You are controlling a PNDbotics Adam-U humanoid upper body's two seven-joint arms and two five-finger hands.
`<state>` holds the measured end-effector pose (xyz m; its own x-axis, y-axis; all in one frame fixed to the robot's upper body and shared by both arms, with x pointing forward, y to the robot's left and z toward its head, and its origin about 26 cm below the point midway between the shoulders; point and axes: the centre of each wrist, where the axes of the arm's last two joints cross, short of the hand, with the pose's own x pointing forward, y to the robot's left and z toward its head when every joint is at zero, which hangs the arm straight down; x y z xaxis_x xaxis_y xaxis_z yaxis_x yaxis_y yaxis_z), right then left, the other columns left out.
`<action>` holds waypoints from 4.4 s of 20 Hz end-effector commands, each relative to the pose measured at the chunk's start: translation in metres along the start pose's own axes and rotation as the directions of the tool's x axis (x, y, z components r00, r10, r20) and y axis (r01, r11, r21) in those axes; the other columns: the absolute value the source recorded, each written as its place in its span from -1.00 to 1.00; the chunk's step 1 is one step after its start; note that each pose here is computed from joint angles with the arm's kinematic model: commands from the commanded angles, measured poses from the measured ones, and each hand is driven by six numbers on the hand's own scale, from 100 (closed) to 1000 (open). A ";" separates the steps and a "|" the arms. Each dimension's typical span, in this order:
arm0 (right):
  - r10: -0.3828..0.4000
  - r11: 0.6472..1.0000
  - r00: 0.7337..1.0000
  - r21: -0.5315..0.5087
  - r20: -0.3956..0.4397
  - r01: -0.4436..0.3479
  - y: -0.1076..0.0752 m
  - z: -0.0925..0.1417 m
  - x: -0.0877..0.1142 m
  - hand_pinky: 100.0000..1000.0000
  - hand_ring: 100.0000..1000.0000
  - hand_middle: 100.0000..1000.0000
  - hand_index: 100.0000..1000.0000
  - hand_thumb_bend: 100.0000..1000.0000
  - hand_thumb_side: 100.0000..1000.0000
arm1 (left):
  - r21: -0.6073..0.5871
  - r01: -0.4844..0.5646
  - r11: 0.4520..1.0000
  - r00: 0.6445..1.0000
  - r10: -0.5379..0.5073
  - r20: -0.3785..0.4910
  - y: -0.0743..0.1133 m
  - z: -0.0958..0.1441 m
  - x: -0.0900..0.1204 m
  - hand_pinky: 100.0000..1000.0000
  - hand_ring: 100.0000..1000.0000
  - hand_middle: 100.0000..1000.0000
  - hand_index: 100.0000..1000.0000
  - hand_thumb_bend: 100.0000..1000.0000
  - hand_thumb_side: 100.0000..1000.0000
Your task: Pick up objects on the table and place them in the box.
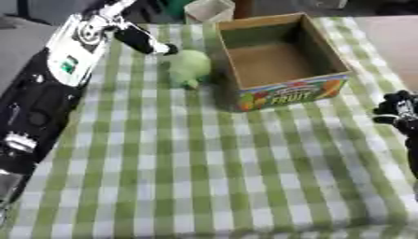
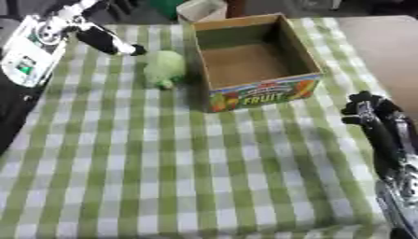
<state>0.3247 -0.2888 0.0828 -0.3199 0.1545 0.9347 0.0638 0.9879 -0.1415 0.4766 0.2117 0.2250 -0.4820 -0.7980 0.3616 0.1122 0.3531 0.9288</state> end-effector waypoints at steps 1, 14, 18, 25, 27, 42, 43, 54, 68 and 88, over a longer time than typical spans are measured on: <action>0.009 1.000 1.000 0.014 0.029 -0.009 -0.001 -0.005 0.008 0.14 0.17 0.01 0.25 -1.00 0.13 | 0.014 0.032 0.999 0.999 -0.032 -0.012 -0.004 -0.012 0.003 0.19 0.39 0.38 0.64 0.29 -1.00; 0.002 1.000 0.999 0.025 0.032 -0.003 0.002 -0.006 0.008 0.14 0.17 0.01 0.25 -1.00 0.14 | 0.022 0.059 0.998 0.993 -0.056 -0.102 -0.045 -0.026 0.001 0.26 0.48 0.48 0.66 0.46 -0.99; 0.001 1.000 1.000 0.024 0.031 -0.002 0.002 -0.006 0.008 0.14 0.17 0.01 0.25 -1.00 0.14 | 0.026 0.090 0.996 0.987 -0.085 -0.138 -0.056 -0.026 -0.002 0.27 0.48 0.49 0.66 0.48 -0.98; 0.001 1.000 1.000 0.020 0.029 -0.001 0.002 -0.006 0.007 0.14 0.17 0.00 0.25 -1.00 0.14 | -0.019 0.122 0.992 0.975 -0.123 -0.185 -0.065 -0.024 -0.009 -0.02 0.05 -0.03 0.26 0.19 -0.92; 0.001 1.000 1.000 0.019 0.029 -0.001 0.002 -0.005 0.007 0.14 0.17 0.00 0.25 -1.00 0.14 | 0.001 0.128 0.992 0.972 -0.125 -0.200 -0.064 -0.023 -0.010 -0.14 -0.12 -0.18 0.08 -0.09 -0.96; 0.001 1.000 1.000 0.020 0.028 -0.001 0.001 -0.005 0.007 0.14 0.17 0.00 0.25 -1.00 0.13 | 0.333 0.116 0.936 0.990 -0.082 -0.114 0.001 -0.024 0.027 -0.35 -0.46 -0.56 -0.29 -0.61 -1.00; 0.000 1.000 1.000 0.021 0.030 -0.001 0.002 -0.006 0.007 0.14 0.18 0.00 0.25 -1.00 0.13 | 0.370 0.102 0.924 0.994 -0.082 -0.072 0.008 -0.026 0.037 -0.35 -0.46 -0.56 -0.28 -0.61 -1.00; -0.014 0.998 0.999 0.063 0.046 0.011 0.010 -0.012 0.013 0.14 0.17 0.00 0.25 -1.00 0.13 | 0.366 0.006 0.931 0.974 -0.087 0.207 -0.006 -0.043 0.103 -0.24 -0.33 -0.43 -0.17 -0.47 -1.00; -0.032 0.995 0.997 0.093 0.067 0.025 0.019 -0.018 0.018 0.14 0.18 0.00 0.25 -1.00 0.15 | 0.290 0.207 0.935 0.945 -0.267 0.187 -0.046 -0.047 0.080 0.25 0.49 0.42 0.54 0.56 -1.00; -0.009 1.000 0.999 0.020 0.032 0.008 0.004 -0.007 0.006 0.15 0.18 0.00 0.25 -1.00 0.14 | 0.594 0.062 0.802 0.967 -0.195 0.162 0.015 0.020 0.047 0.11 0.40 0.35 0.45 0.54 -1.00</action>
<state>0.3288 -0.2776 0.0830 -0.3310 0.1262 0.9352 0.0237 0.9918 -0.1254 0.4430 0.1751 0.2320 -0.6364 -0.7498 0.1810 -0.4053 0.5247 0.7486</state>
